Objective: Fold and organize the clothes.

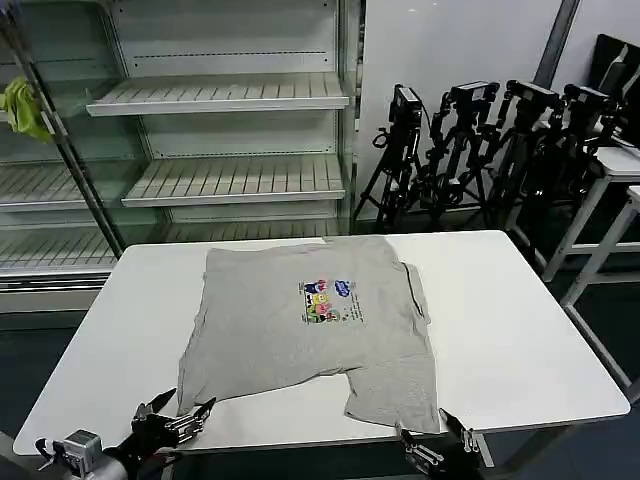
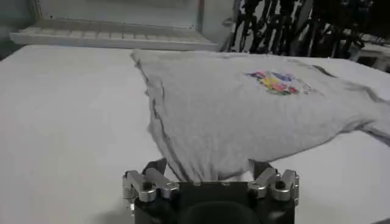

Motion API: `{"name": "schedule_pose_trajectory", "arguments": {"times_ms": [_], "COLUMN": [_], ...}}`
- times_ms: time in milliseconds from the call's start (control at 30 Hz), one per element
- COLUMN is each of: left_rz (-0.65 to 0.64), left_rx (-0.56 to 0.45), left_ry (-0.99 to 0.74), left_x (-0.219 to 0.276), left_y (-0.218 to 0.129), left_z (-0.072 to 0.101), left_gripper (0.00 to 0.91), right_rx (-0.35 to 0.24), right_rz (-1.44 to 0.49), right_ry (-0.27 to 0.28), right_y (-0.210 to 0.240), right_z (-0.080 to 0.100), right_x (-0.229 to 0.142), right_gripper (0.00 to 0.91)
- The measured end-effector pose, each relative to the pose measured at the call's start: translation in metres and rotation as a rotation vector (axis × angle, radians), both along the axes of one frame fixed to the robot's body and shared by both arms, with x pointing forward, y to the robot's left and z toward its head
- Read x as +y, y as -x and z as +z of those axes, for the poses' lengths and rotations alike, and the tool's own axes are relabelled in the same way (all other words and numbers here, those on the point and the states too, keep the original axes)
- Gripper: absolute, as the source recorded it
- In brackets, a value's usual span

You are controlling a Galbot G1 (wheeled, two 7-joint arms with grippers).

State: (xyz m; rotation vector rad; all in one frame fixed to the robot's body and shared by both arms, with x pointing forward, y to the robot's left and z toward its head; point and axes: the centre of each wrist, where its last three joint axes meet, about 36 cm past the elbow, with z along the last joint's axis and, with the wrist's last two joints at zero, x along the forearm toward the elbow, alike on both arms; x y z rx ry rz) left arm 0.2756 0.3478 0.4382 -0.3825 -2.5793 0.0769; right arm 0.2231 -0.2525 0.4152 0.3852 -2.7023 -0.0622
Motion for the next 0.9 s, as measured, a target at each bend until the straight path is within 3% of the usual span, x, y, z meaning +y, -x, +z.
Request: {"name": "schedule_pose_trajectory", "arguments": {"times_ms": [33, 133, 167, 233, 267, 300, 400, 500, 900], "left_rz": [-0.002, -0.005, -0.006, -0.006, -0.006, -0.006, -0.006, -0.007, -0.006], "left_rx": [0.0, 0.003, 0.004, 0.005, 0.005, 0.006, 0.008, 0.011, 0.02], "left_ry": [0.0, 0.0, -0.001, -0.005, -0.006, -0.007, -0.01, -0.009, -0.009], "left_x": [-0.0003, -0.0007, -0.0004, 0.0005, 0.0008, 0.0011, 0.0018, 0.0013, 0.0013], "left_y": [-0.0003, -0.0012, -0.0017, -0.0023, -0.0024, -0.0024, -0.0022, -0.0017, 0.0024], "left_z": [-0.0008, -0.0024, -0.0029, -0.0034, -0.0034, -0.0035, -0.004, -0.0048, -0.008], "left_gripper": [0.907, 0.766, 0.675, 0.615, 0.504, 0.453, 0.252, 0.111, 0.071], "right_rx": [0.001, 0.001, 0.002, 0.002, 0.003, 0.003, 0.007, 0.009, 0.006], "right_rz": [0.0, 0.004, 0.005, 0.006, 0.007, 0.008, 0.009, 0.01, 0.021], "right_ry": [0.001, 0.003, 0.004, 0.005, 0.006, 0.006, 0.007, 0.009, 0.017], "right_y": [-0.0005, -0.0015, -0.0017, -0.0022, -0.0022, -0.0024, -0.0024, -0.0022, 0.0004], "right_z": [-0.0007, -0.0026, -0.003, -0.0037, -0.004, -0.0043, -0.0056, -0.007, -0.0055], "right_x": [0.0002, 0.001, 0.0011, 0.0009, 0.0008, 0.0007, 0.0007, 0.0006, -0.0017], "right_gripper": [0.846, 0.675, 0.564, 0.423, 0.292, 0.191, 0.04, 0.0, 0.0]}}
